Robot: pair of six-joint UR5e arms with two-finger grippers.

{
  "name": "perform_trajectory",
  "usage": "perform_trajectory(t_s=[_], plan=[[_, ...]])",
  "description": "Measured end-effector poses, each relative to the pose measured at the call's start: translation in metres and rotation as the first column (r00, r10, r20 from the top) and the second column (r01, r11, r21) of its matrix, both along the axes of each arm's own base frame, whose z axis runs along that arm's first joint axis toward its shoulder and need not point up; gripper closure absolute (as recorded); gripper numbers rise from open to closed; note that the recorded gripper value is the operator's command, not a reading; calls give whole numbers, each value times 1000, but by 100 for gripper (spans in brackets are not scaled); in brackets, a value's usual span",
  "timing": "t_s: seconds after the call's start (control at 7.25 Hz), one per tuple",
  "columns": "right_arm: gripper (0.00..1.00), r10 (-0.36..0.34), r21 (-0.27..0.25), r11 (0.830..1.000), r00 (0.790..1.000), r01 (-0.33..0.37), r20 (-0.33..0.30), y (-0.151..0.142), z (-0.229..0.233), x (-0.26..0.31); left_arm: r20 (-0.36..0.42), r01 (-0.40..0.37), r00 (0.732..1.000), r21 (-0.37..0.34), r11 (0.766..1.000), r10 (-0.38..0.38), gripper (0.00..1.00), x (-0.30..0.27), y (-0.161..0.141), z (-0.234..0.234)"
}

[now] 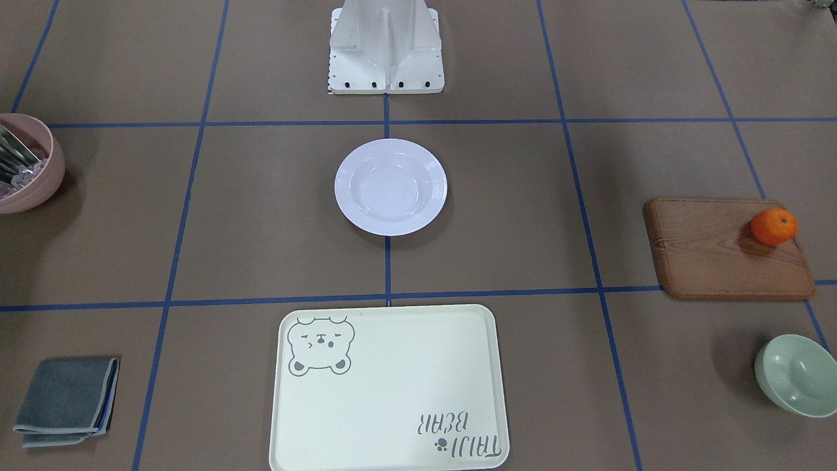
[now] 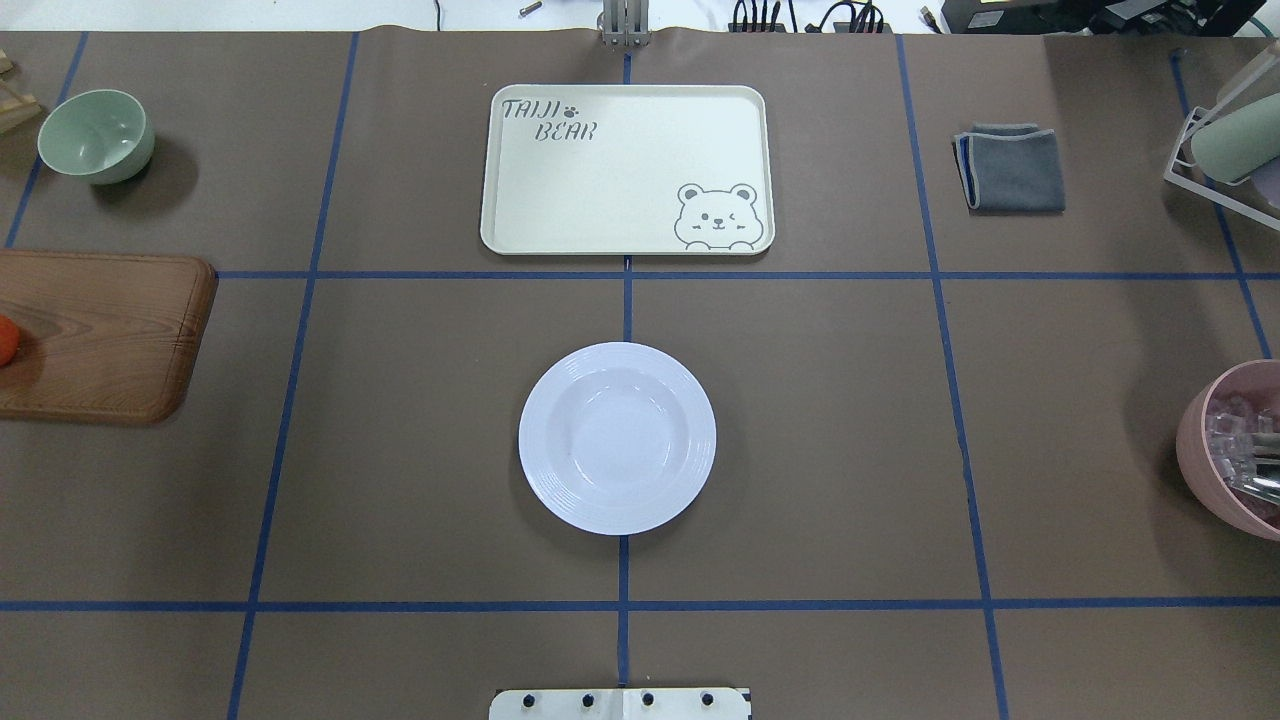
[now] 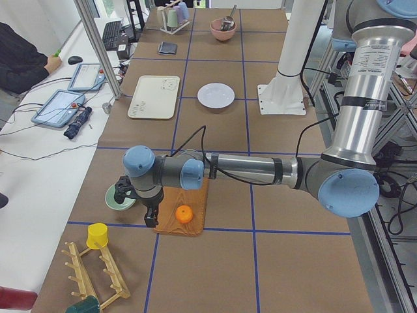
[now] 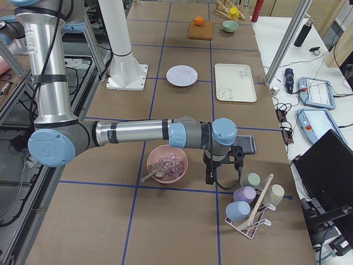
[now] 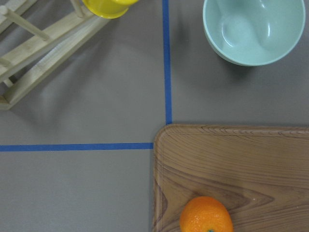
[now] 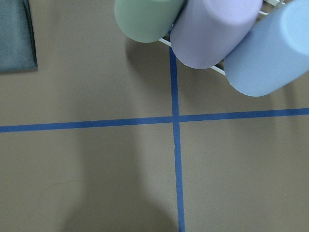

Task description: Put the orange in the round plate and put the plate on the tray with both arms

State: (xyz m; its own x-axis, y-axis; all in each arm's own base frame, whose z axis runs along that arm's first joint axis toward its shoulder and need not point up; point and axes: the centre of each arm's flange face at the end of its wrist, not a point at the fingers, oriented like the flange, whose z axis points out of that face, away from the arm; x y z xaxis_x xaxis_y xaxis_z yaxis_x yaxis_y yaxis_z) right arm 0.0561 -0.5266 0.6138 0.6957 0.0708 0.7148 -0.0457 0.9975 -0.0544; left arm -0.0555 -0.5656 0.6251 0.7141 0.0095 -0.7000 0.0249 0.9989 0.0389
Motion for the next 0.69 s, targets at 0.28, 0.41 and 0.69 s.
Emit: perform_trajectory(t_s=[0.28,0.41,0.69], plan=[[0,1,-5,1000,1000,-1,-8,3,4,1,2,4,1000,-3,1000,-4,2,-3,2,2],[0,2,-6,1000,1000,-2,-11,3,5,2,3,4,1000,-4,1000,-4,2,-3,2,3],[0,1,-5,1000,1000,-1,-11,3,4,1,3,4,1000,-4,1000,-4,2,-3,2,3]])
